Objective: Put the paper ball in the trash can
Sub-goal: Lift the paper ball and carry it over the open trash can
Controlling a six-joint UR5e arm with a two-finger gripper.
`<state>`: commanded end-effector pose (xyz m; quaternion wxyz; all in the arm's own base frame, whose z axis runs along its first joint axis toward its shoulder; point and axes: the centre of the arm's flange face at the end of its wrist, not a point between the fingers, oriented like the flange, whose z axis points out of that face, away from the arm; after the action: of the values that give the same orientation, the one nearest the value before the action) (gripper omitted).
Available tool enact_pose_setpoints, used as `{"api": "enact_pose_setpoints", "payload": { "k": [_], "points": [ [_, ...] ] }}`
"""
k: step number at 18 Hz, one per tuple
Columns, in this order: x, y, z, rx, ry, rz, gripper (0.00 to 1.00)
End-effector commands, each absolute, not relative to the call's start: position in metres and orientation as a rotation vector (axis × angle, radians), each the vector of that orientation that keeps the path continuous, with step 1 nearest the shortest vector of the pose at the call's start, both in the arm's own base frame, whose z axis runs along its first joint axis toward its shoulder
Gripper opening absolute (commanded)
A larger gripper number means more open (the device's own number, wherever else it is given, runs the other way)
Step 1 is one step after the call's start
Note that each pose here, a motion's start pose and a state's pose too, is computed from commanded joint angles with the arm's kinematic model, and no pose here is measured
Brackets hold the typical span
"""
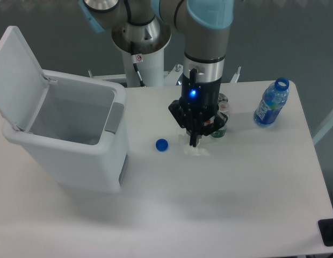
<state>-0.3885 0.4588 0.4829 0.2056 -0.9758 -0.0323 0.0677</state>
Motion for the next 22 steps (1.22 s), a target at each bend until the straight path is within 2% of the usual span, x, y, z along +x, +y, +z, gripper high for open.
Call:
{"api": "enact_pose_setpoints", "payload": {
  "k": [4, 11, 15, 22],
  "points": [
    [-0.368, 0.450, 0.510, -2.667, -0.273, 0.188, 0.00],
    [-0.326, 0.431, 0.558, -2.539, -0.411, 0.154, 0.00],
    [-0.300, 0.426, 0.567, -2.513, -0.388, 0.138, 0.00],
    [-0.236, 0.439, 0.569, -2.473, -0.257, -0.001, 0.00]
  ]
}}
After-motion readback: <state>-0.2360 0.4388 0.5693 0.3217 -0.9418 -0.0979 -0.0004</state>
